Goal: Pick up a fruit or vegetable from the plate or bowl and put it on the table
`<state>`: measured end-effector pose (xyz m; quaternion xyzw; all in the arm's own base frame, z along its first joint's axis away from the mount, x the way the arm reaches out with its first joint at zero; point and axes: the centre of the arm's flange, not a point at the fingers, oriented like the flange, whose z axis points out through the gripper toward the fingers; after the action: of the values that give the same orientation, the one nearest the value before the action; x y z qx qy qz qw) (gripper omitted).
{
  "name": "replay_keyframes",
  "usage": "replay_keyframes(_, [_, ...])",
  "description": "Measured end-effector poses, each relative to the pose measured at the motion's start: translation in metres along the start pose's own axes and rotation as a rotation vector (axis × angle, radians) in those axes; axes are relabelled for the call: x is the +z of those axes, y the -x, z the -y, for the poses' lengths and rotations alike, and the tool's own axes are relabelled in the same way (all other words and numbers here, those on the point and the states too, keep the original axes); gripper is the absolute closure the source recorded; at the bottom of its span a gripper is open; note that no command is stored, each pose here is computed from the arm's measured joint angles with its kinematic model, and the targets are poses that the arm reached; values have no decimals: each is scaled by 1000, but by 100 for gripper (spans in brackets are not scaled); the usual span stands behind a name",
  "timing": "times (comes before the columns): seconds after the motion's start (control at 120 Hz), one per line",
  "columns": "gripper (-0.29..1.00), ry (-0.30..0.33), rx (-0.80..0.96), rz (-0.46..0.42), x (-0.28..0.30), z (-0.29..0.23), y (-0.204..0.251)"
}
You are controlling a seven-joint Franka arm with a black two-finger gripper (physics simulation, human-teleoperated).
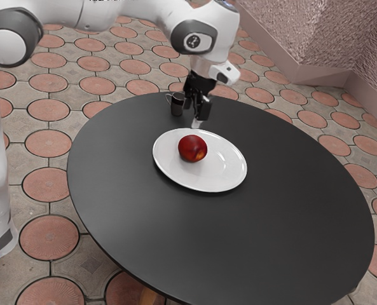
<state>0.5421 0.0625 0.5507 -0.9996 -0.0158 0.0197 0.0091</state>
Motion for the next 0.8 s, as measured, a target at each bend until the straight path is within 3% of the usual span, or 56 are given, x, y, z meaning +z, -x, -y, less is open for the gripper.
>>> replay_keyframes(0.275, [0, -3, 99, 12, 30, -38, 4])
replay_keyframes(0.8, [0, -36, 86, -22, 55, -5, -14])
